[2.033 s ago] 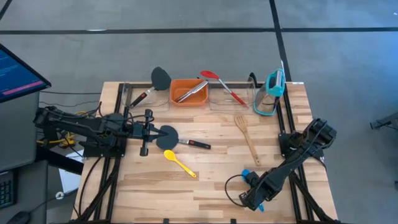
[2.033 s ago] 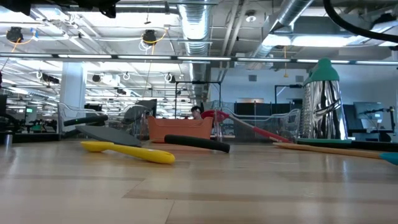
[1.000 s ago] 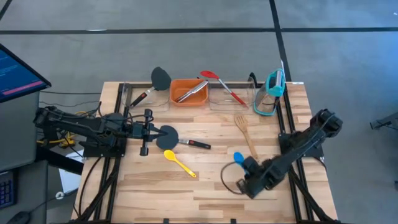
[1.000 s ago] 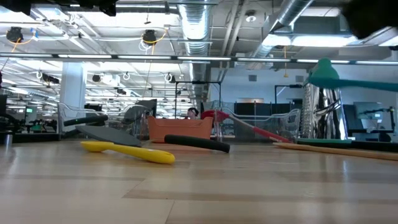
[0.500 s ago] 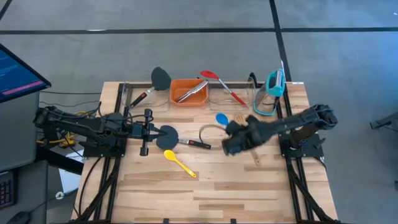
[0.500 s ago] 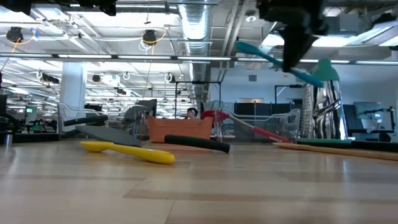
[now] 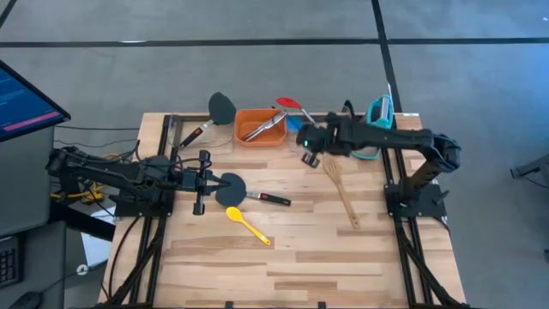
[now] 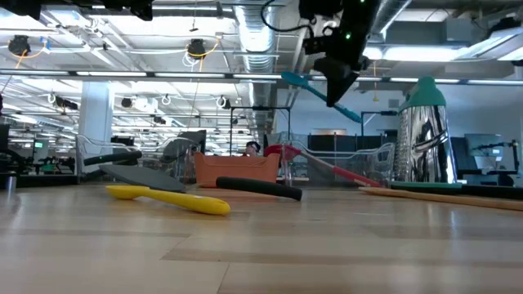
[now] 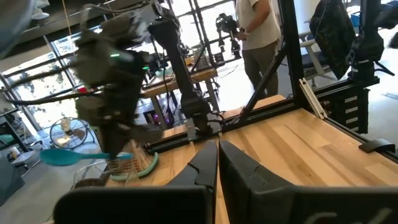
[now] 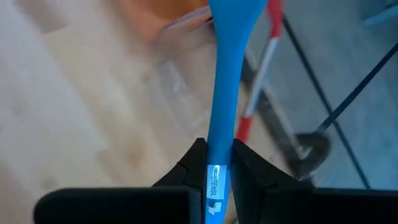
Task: Pick & Place Kitchen Items
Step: Put the blue serving spoon into the right transparent bin, then put the wooden serving spoon into the right transparent bin
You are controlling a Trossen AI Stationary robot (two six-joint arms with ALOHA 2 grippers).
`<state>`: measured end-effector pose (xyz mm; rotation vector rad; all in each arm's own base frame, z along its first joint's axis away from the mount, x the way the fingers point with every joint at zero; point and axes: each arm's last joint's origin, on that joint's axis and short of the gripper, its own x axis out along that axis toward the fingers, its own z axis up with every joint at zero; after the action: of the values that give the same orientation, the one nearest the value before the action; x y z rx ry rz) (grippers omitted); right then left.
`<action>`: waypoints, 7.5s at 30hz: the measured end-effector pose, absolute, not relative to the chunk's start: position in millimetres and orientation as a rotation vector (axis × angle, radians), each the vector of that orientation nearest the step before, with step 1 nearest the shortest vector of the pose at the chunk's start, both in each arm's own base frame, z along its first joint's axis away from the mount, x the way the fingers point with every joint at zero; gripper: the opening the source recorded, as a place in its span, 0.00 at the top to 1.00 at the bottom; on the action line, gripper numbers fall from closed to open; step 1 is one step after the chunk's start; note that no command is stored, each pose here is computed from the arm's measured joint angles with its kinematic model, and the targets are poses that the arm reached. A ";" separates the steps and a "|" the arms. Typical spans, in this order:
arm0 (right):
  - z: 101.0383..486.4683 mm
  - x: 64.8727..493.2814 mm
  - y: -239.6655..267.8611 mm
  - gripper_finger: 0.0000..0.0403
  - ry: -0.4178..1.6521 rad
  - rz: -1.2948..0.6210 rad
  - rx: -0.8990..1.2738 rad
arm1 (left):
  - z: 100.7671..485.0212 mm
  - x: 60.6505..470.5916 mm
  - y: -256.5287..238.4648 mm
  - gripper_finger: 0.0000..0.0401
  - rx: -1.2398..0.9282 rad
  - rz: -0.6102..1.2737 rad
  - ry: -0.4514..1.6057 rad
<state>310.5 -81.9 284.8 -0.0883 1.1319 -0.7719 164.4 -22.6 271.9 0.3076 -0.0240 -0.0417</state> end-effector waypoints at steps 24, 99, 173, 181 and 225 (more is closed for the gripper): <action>216.8 271.3 -189.7 0.92 1.047 -0.771 -0.028 | 272.2 164.4 -22.6 0.99 0.307 -0.042 -0.027; 314.2 276.9 -28.7 0.99 1.385 -0.682 0.315 | 272.1 164.4 -22.6 0.99 0.307 -0.042 -0.027; 124.7 247.3 3.4 1.00 0.810 -0.753 0.629 | 274.8 164.3 -22.6 0.99 0.303 -0.037 -0.054; 126.4 249.3 16.9 1.00 0.787 -0.705 0.607 | 275.2 164.3 -22.6 0.99 0.303 -0.037 -0.057; 165.8 150.4 162.1 1.00 1.049 -0.898 0.851 | 250.8 217.6 -10.2 0.99 0.339 0.058 -0.056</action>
<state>150.4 162.1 165.8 0.8506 1.0486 -0.8980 217.6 -10.2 250.8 0.3394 -0.0559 0.0584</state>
